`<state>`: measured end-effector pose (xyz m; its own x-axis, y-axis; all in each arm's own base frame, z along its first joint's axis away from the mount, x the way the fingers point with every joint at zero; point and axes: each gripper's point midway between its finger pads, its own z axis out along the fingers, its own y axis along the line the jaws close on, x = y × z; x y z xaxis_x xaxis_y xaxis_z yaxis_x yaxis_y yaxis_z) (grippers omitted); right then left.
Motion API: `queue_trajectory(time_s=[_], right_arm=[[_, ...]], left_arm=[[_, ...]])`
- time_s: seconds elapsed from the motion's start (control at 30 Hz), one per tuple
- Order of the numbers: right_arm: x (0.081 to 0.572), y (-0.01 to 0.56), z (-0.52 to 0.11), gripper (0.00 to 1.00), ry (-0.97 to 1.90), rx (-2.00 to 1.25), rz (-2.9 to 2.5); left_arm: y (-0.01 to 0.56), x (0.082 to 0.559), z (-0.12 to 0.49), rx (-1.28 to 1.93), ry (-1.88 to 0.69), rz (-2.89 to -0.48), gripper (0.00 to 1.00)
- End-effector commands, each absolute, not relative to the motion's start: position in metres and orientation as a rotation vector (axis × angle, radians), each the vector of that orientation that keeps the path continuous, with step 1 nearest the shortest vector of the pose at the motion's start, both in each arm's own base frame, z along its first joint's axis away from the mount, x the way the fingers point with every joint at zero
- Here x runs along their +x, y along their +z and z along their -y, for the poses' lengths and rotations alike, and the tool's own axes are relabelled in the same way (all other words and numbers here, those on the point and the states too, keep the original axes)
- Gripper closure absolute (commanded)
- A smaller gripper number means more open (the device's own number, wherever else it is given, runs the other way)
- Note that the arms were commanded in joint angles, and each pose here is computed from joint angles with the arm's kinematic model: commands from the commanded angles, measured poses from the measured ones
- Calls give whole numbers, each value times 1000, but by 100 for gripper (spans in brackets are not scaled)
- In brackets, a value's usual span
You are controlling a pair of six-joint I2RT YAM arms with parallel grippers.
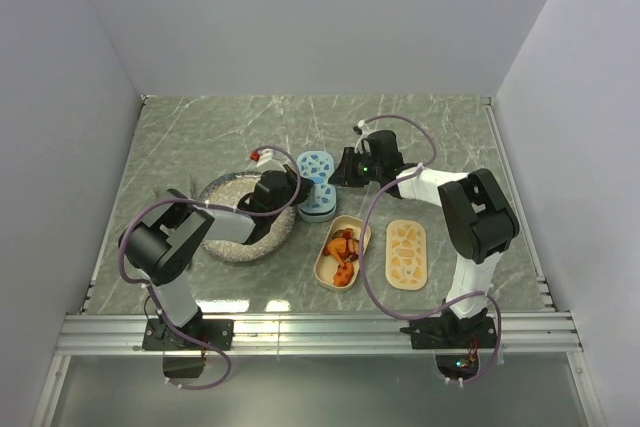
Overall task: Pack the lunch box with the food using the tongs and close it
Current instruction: Put the lid back on the lunch box
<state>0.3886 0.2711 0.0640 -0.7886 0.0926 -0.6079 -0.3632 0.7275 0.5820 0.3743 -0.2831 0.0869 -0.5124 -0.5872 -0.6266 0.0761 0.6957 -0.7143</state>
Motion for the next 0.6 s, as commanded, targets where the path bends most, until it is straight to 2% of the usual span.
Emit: queue_trajectory(time_s=[0.0,0.57], right_arm=[[376,73,-274,71,939,-270,-2294],[363,68,-271,71,920,-279,-2339]], left_arm=[[118,380,287,-383,-908,-1877,100],[130,396,290,-348,-822,-1893,99]])
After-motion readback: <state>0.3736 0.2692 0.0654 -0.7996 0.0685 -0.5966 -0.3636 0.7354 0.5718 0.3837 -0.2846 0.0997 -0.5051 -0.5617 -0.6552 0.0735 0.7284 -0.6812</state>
